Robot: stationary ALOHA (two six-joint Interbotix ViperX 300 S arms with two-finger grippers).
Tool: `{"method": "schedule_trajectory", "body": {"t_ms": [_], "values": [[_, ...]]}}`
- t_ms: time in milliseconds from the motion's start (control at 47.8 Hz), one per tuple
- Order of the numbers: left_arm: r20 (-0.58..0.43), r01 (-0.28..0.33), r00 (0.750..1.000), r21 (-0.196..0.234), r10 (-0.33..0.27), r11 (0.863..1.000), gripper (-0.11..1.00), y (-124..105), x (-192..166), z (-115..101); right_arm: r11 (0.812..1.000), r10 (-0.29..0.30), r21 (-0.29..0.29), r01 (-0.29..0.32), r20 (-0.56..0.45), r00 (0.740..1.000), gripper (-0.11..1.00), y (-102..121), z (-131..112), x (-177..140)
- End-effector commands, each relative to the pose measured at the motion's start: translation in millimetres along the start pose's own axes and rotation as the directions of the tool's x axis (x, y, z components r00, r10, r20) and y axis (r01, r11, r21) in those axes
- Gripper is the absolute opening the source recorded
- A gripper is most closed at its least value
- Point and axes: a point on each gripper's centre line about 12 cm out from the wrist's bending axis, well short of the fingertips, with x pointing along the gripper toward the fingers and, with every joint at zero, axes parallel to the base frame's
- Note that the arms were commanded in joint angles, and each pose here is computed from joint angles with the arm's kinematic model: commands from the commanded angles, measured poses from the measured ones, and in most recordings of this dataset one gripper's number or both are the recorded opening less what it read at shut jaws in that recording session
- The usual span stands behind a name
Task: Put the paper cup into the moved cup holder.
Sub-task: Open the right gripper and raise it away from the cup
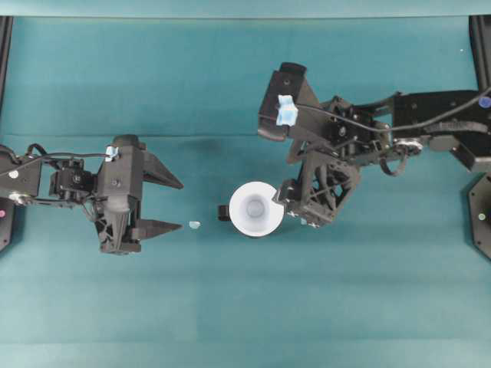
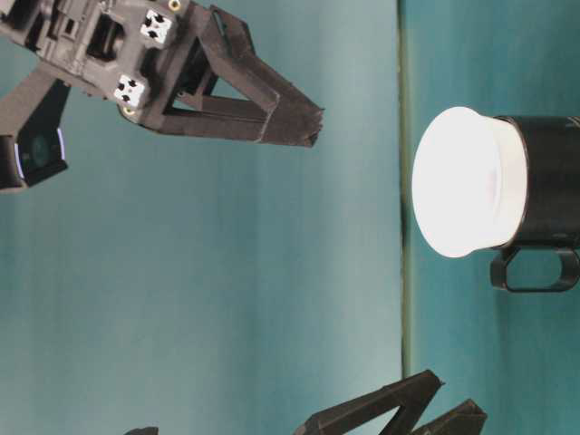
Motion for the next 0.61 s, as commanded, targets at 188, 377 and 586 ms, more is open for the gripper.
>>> {"method": "schedule_trajectory", "body": {"t_ms": [188,377,586], "values": [[0.018,0.001,1.000,0.002,-0.001,1.000,0.86,-0.4,-1.4,4.9,1.000,0.019,-0.008,-0.018,0.058,0.998,0.92,4.0,7.0,-11.8],[0.020,0.001,1.000,0.002,-0.001,1.000,0.86,-0.4,-1.4,5.0,1.000,0.019,-0.009,-0.019,0.060,0.998,0.92,4.0,7.1,-12.4],[0.018,0.000,1.000,0.002,0.000,1.000,0.86,0.1,-1.4,4.9,1.000,0.018,-0.008,-0.018,0.059,0.998,0.92,3.3,6.8,-12.0]]}}
